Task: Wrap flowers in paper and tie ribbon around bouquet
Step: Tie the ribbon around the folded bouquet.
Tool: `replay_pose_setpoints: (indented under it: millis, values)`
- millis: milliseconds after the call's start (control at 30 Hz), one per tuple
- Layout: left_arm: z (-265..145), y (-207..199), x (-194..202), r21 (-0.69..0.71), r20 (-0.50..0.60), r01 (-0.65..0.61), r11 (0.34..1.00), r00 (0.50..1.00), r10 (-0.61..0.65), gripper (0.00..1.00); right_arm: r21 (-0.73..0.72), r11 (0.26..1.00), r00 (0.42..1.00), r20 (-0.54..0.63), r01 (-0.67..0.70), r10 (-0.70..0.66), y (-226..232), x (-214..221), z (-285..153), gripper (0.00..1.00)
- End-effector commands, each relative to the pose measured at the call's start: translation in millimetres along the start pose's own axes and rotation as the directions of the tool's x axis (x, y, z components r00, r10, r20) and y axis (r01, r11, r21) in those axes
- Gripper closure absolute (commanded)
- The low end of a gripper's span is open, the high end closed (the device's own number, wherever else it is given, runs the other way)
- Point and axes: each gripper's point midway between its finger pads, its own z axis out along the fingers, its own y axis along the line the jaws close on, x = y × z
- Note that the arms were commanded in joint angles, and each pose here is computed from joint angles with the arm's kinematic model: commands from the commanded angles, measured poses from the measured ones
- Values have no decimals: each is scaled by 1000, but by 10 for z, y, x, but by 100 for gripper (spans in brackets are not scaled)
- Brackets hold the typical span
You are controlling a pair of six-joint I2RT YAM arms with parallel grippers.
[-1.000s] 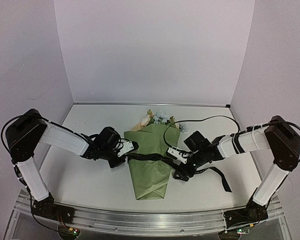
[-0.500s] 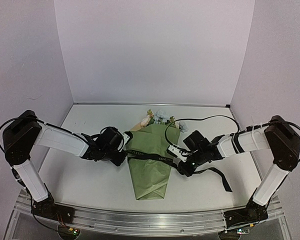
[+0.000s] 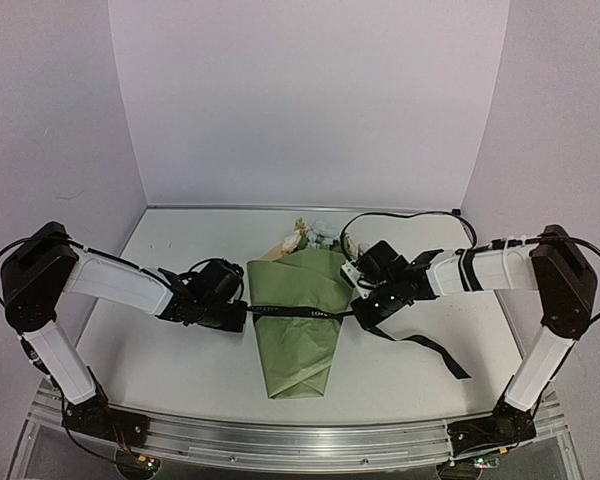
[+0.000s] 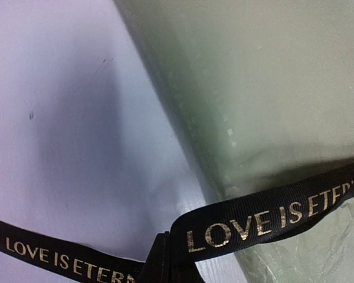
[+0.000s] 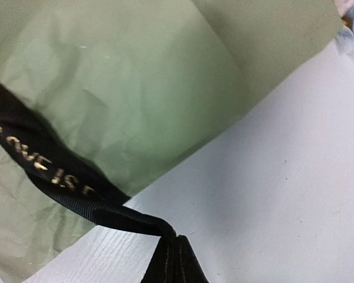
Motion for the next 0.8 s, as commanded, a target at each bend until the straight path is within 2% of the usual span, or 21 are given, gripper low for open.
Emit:
replay_pose_setpoints:
  millis: [0,100,167,300,667,767]
  values:
    - [-114,345,5,-13,-43,270,963,962,-270,100,280,939,980,27,-198,198,-489,127,-60,100]
    - [-238,638,-40,84,-70,466,880,884,-462,100,382,874,953,84,-300,290,-775,292,-186,100]
    - [-319,952,-61,90,-48,571,816,821,-569,100,411,831,925,111,-375,362,-943,447,-264,100]
    - [-387,1330,-19,83,-35,699,710,714,-699,100,427,760,866,139,-490,480,-1145,715,-416,100]
    - [-562,1866,64,-12,85,797,604,602,-794,100,462,665,794,170,-587,583,-1453,1323,-798,100]
    - [-635,1988,95,-52,130,806,590,591,-796,100,467,640,774,179,-610,608,-1509,1465,-875,100]
